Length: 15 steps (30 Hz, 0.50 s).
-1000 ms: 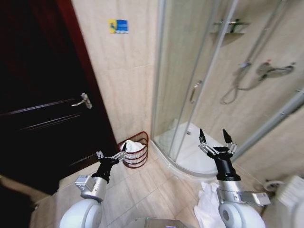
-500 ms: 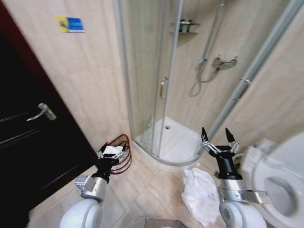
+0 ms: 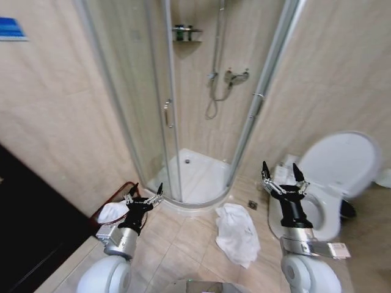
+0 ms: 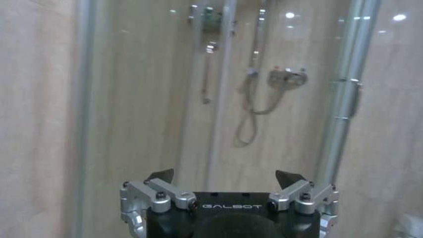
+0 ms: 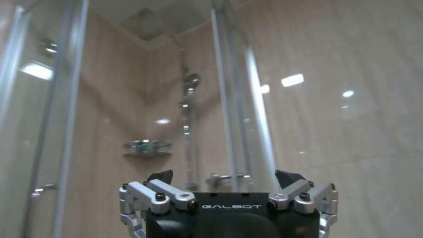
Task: Discard the used towel into the hamper.
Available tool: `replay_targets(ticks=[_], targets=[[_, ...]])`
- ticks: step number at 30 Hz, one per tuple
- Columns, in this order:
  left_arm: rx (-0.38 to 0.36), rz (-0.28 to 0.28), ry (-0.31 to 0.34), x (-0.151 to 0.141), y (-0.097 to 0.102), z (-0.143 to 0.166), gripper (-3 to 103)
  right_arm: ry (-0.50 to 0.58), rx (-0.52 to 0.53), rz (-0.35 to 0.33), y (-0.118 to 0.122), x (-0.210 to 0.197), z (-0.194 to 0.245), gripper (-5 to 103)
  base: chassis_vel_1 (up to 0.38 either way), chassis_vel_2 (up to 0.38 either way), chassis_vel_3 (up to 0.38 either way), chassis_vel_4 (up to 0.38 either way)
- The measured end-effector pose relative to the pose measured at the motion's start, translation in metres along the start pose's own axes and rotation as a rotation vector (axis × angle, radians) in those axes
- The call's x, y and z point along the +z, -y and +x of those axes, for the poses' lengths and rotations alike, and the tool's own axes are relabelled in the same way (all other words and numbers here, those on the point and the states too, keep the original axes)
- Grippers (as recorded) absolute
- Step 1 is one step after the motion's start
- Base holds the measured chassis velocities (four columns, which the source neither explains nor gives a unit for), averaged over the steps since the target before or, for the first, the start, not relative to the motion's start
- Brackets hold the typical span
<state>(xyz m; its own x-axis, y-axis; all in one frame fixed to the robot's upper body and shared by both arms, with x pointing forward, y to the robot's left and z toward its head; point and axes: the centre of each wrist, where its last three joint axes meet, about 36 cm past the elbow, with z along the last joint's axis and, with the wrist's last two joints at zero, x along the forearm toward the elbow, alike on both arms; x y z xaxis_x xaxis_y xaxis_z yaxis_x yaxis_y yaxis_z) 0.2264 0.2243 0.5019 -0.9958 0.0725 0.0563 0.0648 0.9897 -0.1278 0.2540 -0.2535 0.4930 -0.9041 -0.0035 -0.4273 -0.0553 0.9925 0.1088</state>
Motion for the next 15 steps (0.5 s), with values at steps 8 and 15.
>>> replay_targets(ticks=[8, 15], targets=[[0.000, 0.000, 0.000, 0.0000, 0.0000, 0.0000, 100, -0.009, 0.042, -0.001, 0.0007, 0.0011, 0.0013, 100, -0.120, -0.119, -0.130, -0.136], [0.000, 0.000, 0.000, 0.0000, 0.0000, 0.0000, 100, -0.015, 0.062, -0.004, 0.0010, 0.0030, 0.0019, 100, -0.140, -0.131, -0.116, -0.134]])
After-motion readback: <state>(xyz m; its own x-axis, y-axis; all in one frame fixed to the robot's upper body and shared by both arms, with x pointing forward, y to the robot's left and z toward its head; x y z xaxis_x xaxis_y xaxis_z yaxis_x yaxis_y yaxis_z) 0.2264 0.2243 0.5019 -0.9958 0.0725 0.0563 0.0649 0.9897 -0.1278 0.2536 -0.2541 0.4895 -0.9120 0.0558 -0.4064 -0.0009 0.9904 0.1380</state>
